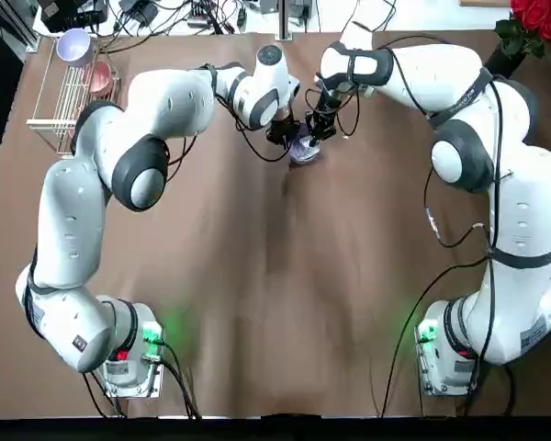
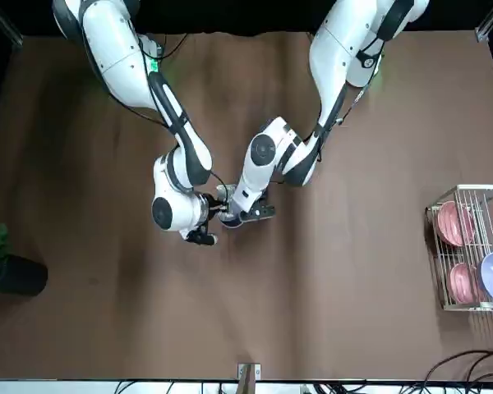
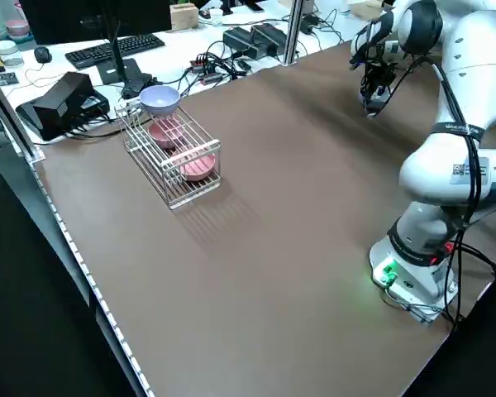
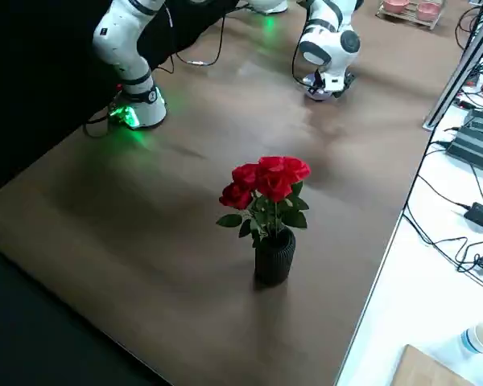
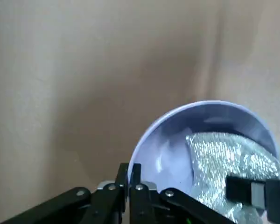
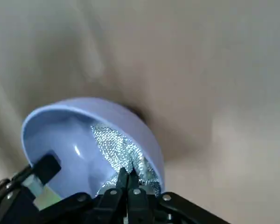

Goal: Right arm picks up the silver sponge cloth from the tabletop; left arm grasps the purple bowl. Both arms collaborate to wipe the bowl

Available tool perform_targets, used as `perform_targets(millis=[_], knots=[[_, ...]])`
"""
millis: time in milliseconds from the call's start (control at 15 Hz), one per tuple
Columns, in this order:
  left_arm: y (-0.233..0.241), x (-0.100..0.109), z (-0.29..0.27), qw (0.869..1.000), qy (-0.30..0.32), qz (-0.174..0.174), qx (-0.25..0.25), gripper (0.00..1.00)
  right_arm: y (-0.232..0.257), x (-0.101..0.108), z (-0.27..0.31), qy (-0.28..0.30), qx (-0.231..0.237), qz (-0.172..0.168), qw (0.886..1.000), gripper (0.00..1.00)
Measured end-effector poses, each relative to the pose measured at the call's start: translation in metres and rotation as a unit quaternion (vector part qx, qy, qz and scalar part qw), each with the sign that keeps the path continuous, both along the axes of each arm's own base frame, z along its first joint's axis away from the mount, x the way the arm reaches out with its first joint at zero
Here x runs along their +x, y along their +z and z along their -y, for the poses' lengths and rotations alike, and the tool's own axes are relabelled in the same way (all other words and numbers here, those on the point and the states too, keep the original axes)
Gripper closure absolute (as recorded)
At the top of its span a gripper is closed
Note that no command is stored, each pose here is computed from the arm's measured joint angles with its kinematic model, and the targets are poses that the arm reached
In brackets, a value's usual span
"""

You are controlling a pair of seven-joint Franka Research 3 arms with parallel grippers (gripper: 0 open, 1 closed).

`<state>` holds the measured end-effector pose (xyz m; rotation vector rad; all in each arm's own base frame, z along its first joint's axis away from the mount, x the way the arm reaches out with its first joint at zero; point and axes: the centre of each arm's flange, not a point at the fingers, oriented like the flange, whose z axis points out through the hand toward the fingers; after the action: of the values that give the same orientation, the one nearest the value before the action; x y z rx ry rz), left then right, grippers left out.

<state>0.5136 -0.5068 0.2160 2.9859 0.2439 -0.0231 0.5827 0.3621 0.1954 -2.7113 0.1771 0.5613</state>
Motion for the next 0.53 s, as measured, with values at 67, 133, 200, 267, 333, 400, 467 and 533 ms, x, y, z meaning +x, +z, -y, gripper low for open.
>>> perform_targets(millis=[67,133,200,267,333,400,467,533], knots=[[0.0,-0.001,0.001,1.0,-0.001,0.0,0.0,0.96,0.002,-0.002,-0.001,-0.001,-0.003,-0.014,1.0,0.98],[0.0,-0.001,0.001,1.0,-0.001,0.0,0.0,0.96,0.004,-0.002,-0.002,-0.002,-0.005,-0.021,1.0,0.98],[0.0,-0.001,0.001,1.0,-0.001,0.0,0.0,0.96,0.006,-0.001,-0.003,-0.004,-0.005,-0.024,1.0,0.98],[0.0,0.0,0.0,1.0,0.0,0.0,0.0,0.96,0.01,0.0,-0.003,-0.005,-0.004,-0.024,1.0,0.98],[0.0,0.001,-0.001,1.0,0.001,0.0,0.0,0.96,0.013,0.002,-0.004,-0.005,-0.004,-0.027,1.0,0.98],[0.0,0.002,-0.002,1.0,0.002,0.0,0.001,0.96,0.024,0.006,0.0,0.004,-0.002,-0.048,0.999,0.98],[0.0,0.002,-0.002,1.0,0.002,0.0,0.001,0.96,0.032,0.009,0.006,0.01,0.0,-0.062,0.998,0.98],[0.0,0.003,-0.003,1.0,0.002,0.001,0.001,0.96,0.041,0.014,0.013,0.016,0.002,-0.075,0.997,0.98]])
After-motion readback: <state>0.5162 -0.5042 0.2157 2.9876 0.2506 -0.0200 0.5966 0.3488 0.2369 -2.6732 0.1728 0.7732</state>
